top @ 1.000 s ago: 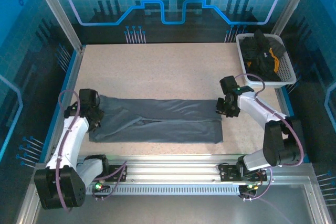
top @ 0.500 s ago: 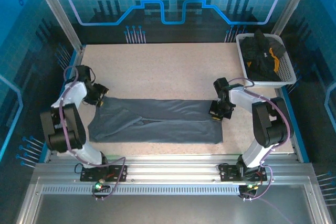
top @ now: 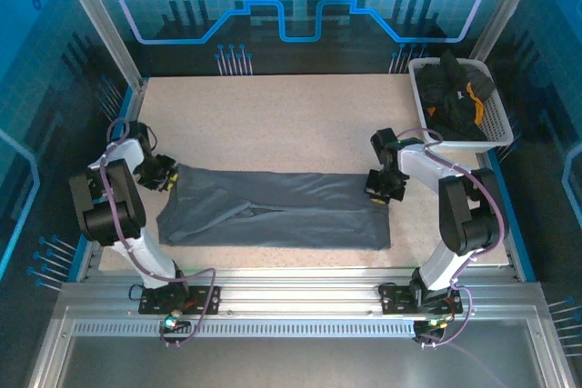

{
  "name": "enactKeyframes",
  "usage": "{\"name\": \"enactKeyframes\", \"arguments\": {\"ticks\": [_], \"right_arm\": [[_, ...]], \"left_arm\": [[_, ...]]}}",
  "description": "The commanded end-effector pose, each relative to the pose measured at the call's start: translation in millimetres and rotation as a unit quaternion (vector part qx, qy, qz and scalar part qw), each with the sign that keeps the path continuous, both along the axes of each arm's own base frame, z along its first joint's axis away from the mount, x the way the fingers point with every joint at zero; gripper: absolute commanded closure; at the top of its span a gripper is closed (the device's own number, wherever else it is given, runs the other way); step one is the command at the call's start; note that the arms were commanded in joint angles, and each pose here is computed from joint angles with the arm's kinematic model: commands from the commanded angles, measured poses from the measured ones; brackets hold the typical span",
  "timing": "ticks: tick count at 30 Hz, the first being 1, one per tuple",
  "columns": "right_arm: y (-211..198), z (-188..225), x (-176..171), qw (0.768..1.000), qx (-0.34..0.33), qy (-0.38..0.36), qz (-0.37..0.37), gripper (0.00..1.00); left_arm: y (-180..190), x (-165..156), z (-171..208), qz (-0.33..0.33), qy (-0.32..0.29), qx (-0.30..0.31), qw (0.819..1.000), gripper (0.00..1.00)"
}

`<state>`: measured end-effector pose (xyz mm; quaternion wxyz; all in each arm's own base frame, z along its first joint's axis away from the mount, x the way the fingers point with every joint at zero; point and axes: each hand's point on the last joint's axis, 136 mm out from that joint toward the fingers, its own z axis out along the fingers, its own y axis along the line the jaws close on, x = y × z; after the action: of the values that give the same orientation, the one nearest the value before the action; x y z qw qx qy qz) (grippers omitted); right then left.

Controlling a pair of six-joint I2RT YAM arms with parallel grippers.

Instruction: Fold and stack the t-shirts

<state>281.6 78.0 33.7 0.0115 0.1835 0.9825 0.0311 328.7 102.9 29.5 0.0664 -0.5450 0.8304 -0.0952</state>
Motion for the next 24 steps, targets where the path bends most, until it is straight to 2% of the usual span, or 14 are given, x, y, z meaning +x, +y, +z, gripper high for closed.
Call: {"name": "enactKeyframes", "arguments": {"ticks": [1,4,8,9,15,24], "right_arm": [[10,20,10,0.999,-0.014,-0.027,0.023,0.9],[25,22,19,0.999,-0.003,-0.033,0.041,0.87],[44,10,26,0.998,0.026,-0.019,0.051,0.84],[47,7,28,0.998,0.034,-0.016,0.052,0.82],[43,-13,35,0.998,0.039,0.026,0.038,0.81],[39,-14,39,0.998,0.043,0.027,0.033,0.81]], "left_arm": [[5,-13,10,0.002,0.007,0.012,1.0,0.88],[0,2,34,0.005,-0.05,0.008,0.999,0.85],[-16,21,43,-0.012,-0.095,-0.018,0.995,0.59],[-18,23,41,-0.014,-0.096,-0.024,0.995,0.57],[-21,24,20,-0.025,-0.078,-0.038,0.996,0.6],[-32,13,-5,-0.024,-0.082,-0.052,0.995,0.63]]}}
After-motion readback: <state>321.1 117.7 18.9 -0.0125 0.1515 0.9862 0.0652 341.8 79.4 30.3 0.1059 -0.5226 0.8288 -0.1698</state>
